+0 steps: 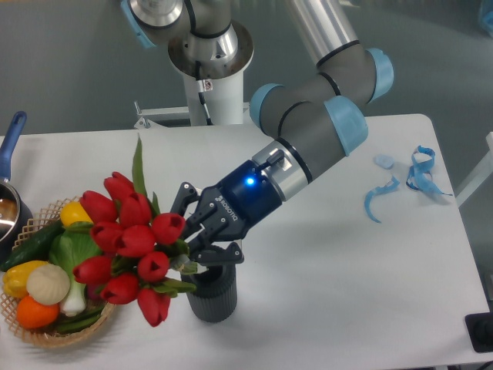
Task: Insert the flowers into the vase
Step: 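Lower the tulip stems into the vase opening with the gripper, then push the bouquet deeper into the vase and straighten it upright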
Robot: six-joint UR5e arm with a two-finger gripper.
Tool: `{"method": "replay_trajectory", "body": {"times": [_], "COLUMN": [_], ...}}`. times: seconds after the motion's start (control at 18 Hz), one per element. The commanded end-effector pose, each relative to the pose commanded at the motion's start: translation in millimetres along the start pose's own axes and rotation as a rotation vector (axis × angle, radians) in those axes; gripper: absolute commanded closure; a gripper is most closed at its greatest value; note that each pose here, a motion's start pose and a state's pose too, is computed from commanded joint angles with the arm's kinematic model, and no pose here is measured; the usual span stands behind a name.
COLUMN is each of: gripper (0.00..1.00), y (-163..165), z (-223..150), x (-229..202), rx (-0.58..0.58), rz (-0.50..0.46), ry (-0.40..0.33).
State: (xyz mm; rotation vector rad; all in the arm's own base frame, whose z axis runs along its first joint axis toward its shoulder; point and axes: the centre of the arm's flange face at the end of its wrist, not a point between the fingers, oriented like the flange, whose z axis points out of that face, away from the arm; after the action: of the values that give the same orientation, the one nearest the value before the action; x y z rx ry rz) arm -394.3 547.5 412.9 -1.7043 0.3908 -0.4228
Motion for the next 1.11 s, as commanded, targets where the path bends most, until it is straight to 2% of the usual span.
{"method": "replay_trajectory", "body": {"times": [0.22, 0.83, 1.11], "gripper": [1.0, 1.0, 1.0], "y": [33, 91, 108], "z": [-6, -1, -21], "x": [3, 9, 1], "rx": [0.0, -0.011, -0.012], "rz": [0.026, -0.087, -0.112], "ry": [-0.003, 0.009, -0.024]}}
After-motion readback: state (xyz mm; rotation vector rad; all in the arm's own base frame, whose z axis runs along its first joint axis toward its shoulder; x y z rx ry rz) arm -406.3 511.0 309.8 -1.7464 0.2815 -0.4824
